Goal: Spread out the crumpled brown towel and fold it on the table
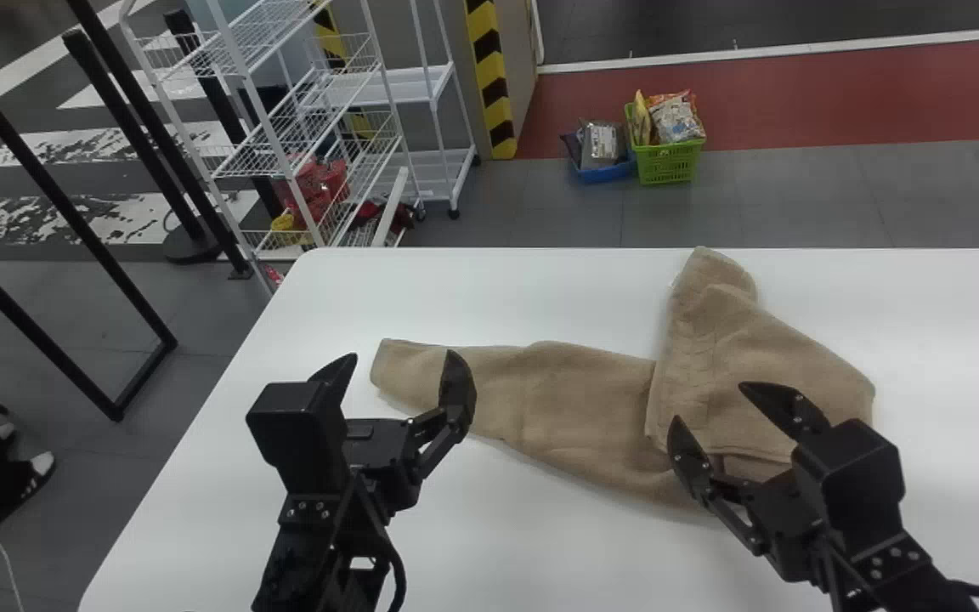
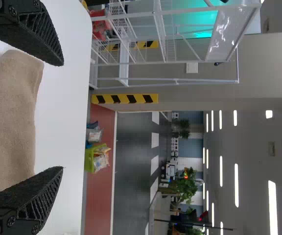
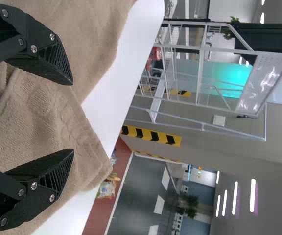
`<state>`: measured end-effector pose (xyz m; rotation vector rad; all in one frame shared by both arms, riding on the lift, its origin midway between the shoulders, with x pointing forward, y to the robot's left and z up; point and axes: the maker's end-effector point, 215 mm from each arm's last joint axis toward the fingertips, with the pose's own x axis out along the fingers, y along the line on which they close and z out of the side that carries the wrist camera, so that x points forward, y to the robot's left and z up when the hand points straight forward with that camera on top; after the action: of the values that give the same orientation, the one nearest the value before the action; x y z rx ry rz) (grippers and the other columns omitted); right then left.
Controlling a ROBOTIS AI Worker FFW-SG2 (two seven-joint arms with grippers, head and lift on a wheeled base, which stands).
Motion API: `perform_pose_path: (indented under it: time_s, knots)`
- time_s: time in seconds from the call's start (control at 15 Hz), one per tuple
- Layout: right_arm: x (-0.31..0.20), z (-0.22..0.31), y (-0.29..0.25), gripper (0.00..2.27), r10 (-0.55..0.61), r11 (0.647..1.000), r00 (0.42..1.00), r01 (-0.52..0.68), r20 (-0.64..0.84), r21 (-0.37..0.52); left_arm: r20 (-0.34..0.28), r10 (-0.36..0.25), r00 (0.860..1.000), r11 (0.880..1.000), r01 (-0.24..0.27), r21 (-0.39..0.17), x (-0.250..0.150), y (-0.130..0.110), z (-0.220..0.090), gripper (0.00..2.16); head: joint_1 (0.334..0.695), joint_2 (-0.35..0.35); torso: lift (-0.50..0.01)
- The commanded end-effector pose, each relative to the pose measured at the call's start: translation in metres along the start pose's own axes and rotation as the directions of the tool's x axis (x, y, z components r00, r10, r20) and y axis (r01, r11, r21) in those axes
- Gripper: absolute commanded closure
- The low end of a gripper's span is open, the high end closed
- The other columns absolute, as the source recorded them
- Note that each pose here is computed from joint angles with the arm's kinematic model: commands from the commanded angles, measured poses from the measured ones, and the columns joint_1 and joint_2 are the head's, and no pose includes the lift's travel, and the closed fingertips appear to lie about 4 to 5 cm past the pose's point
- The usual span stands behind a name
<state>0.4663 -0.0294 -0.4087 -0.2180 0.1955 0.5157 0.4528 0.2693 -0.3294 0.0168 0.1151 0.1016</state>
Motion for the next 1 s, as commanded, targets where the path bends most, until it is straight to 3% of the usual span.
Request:
perform_pose_path:
  time_s: [0.0,0.33,0.73,0.87,0.93]
  knots:
    - [0.002,-0.003,0.017,0.35,0.034,0.999,0.999,-0.034,-0.008,0.008,0.012,0.002,1.0,1.0,-0.002,0.004,0.0,0.001,0.001,0.05,0.695,0.283,-0.127]
    - [0.004,-0.021,0.041,0.33,0.08,0.996,0.996,-0.081,-0.044,-0.027,0.015,-0.003,1.0,1.0,0.003,0.008,0.0,-0.002,-0.001,0.05,0.695,0.318,-0.127]
    - [0.012,-0.036,0.027,0.35,0.025,0.996,0.996,-0.032,-0.083,-0.08,0.02,-0.004,1.0,1.0,0.004,0.009,0.0,-0.002,0.0,0.05,0.695,0.316,-0.127]
    - [0.02,-0.045,0.018,0.51,0.008,0.996,0.993,-0.018,-0.115,-0.086,0.02,-0.004,1.0,1.0,0.004,0.01,-0.001,-0.003,-0.001,0.05,0.695,0.312,-0.127]
    - [0.023,-0.045,0.017,0.79,0.007,0.996,0.993,-0.017,-0.12,-0.085,0.021,-0.004,1.0,1.0,0.004,0.01,-0.002,-0.003,0.0,0.05,0.695,0.306,-0.127]
